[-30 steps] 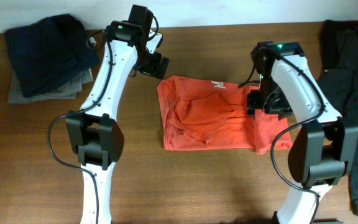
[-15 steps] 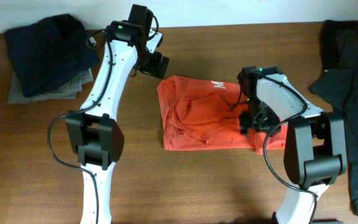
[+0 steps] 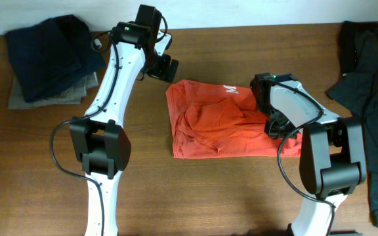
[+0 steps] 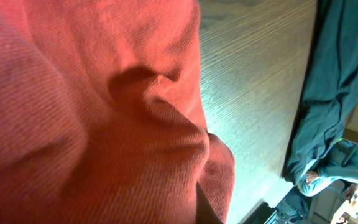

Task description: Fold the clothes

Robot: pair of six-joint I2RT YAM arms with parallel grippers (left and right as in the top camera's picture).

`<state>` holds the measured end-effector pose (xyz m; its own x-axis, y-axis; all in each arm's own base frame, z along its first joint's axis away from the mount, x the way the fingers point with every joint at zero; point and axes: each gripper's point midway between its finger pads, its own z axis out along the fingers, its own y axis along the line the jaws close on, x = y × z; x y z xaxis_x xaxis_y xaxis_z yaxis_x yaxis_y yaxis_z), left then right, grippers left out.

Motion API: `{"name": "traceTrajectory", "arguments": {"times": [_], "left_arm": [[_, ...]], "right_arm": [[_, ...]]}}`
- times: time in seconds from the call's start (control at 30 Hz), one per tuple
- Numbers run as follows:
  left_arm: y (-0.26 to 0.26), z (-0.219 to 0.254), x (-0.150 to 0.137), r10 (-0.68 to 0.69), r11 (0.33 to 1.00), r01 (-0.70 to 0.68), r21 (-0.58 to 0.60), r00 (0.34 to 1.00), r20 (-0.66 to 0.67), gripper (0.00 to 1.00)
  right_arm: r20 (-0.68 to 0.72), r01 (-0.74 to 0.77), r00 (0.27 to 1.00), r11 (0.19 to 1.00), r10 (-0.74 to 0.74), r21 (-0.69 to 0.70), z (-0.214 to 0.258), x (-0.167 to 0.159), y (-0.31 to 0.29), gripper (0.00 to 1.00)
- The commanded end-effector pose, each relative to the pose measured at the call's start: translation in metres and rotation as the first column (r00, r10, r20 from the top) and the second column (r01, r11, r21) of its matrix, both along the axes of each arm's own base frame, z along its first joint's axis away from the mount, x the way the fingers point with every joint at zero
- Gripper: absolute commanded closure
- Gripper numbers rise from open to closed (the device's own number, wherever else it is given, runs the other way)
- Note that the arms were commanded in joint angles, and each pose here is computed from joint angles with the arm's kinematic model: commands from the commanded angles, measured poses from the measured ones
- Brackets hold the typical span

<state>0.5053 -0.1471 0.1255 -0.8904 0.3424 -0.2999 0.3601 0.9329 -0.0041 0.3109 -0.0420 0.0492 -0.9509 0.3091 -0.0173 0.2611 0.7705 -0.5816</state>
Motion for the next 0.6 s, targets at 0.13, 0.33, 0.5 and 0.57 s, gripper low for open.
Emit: {"name": "traceTrajectory", "arguments": {"times": [0.13,0.33,0.5,0.57], "left_arm": [[0.003,0.025,0.004,-0.007,1.0,0.008,-0.007,0.998,0.058,0.01],[0.003,0.025,0.003,-0.007,1.0,0.008,-0.007,0.998,0.057,0.01],[0.004,0.024,0.002,-0.007,1.0,0.008,-0.005,0.999,0.051,0.01],[0.004,0.024,0.002,-0.007,1.0,0.008,-0.005,0.999,0.051,0.01]], "right_arm": [[0.081,-0.053,0.995,0.997,0.057,-0.056,0.004,0.006,0.037,0.92],[0.059,-0.101,0.993,0.994,0.098,0.05,-0.006,-0.002,0.078,0.2],[0.064,-0.107,0.993,0.992,0.103,0.064,-0.003,-0.001,0.083,0.36],[0.107,-0.078,0.992,0.993,0.069,0.085,0.011,0.008,0.081,0.45]]}}
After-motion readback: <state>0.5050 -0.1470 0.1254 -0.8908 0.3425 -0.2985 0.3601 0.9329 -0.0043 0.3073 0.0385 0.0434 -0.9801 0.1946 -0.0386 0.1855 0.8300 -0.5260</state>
